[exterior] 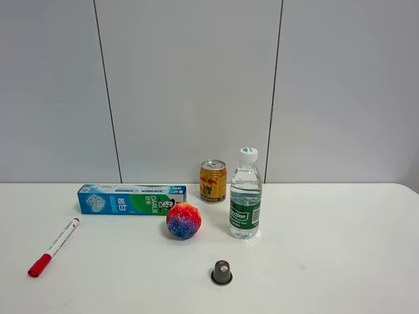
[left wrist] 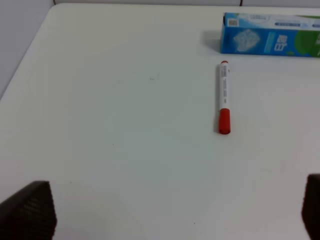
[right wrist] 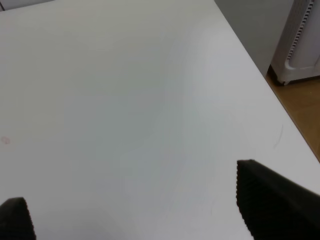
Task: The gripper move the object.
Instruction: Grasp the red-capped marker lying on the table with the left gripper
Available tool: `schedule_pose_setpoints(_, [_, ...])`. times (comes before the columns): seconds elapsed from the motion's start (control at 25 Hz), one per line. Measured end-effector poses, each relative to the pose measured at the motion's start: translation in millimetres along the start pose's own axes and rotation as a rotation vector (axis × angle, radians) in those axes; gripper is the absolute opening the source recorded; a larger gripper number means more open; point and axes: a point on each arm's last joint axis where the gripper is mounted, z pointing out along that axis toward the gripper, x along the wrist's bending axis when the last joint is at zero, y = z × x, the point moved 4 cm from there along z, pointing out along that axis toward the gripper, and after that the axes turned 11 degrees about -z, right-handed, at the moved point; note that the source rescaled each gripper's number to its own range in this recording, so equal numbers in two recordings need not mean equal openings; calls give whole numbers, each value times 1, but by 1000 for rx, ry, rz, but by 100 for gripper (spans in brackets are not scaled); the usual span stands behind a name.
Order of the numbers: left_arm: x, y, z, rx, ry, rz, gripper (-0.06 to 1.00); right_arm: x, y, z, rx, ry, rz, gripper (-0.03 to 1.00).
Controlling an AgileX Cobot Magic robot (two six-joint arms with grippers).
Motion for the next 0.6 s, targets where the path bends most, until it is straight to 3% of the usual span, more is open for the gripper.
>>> schedule_pose_setpoints(0.16, [-1,0,0,2,-8,-5,100,0,0,0,0,0,0,100])
schedule_pose_setpoints(0.28, [-10,11,-5,4,-57,-32,100,0,0,0,0,0,0,100])
schedule_pose_setpoints(0.44, [-23,63,-11,20,-66,-39,100,0,0,0,0,0,0,100])
schedule_pose_setpoints(0.6, [-39,123,12,97,-46,-36,100,0,0,0,0,0,0,100])
